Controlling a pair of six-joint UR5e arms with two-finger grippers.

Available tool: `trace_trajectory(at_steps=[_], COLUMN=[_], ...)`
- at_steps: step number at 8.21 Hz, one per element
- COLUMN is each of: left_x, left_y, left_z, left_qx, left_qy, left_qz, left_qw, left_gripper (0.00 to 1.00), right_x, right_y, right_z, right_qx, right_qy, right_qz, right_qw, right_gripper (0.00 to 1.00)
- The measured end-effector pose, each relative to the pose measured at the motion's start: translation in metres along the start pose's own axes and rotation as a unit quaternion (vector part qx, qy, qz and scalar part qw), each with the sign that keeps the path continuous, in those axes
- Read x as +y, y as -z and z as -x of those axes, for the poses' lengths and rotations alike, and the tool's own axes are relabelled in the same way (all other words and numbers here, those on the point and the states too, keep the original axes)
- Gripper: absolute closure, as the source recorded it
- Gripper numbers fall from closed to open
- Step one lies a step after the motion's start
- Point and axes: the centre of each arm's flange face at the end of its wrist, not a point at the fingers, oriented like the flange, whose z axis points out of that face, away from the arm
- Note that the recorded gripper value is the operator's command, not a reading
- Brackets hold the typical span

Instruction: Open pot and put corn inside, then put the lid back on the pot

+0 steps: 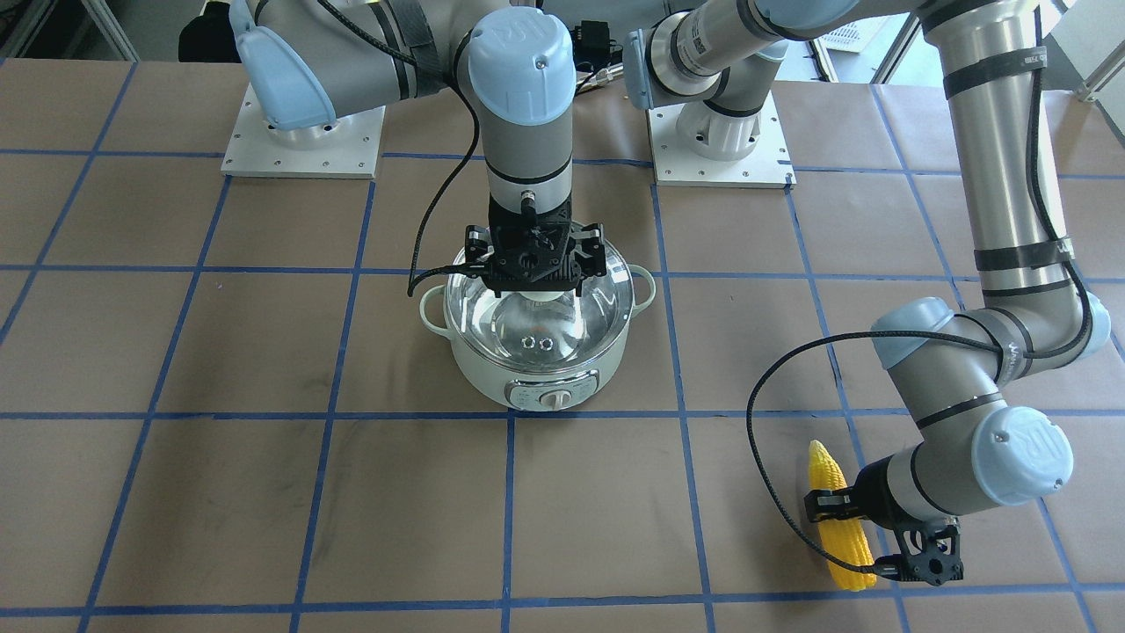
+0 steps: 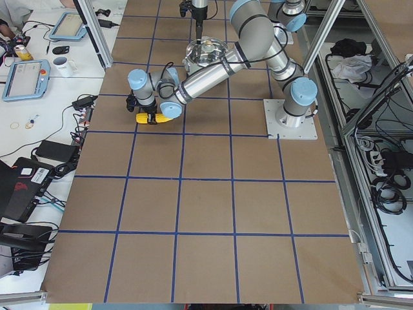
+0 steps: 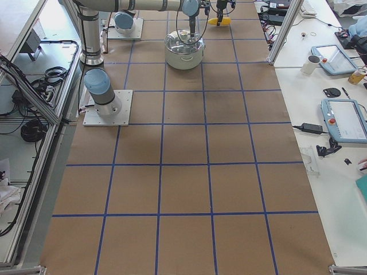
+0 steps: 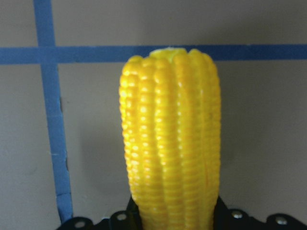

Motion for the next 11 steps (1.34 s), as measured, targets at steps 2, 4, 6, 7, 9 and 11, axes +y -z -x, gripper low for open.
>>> trace_trajectory(at_steps=[2, 4, 6, 7, 9, 11], left_x=[0.009, 0.026, 0.05, 0.057, 0.064, 0.068], left_y=[0.03, 0.079, 0.133, 0.148, 0.165, 0.174], left_z=[-0.003, -0.008, -0.018, -0.023, -0.038, -0.062], left_qx=[-0.004, -0.02, -0.027, -0.028, -0.028, -0.028], left_qy=[0.008, 0.011, 0.027, 0.03, 0.036, 0.039], left_qz=[0.008, 0.008, 0.001, -0.004, -0.015, -0.024], left_qw=[0.9999, 0.9997, 0.9993, 0.9992, 0.9988, 0.9986], left_gripper=[1.0, 1.0, 1.0, 1.0, 1.0, 1.0], right_x=[0.01, 0.015, 0.018, 0.021, 0.024, 0.026], right_y=[-0.023, -0.03, -0.03, -0.031, -0.032, -0.031], right_z=[0.011, 0.014, 0.012, 0.011, 0.01, 0.01], right_qx=[0.01, 0.015, 0.021, 0.025, 0.029, 0.032], right_qy=[-0.016, -0.022, -0.026, -0.026, -0.027, -0.023], right_qz=[0.016, 0.025, 0.034, 0.043, 0.055, 0.06], right_qw=[0.9997, 0.9993, 0.9989, 0.9984, 0.9977, 0.9974], right_gripper=[0.01, 0.01, 0.01, 0.03, 0.24, 0.33])
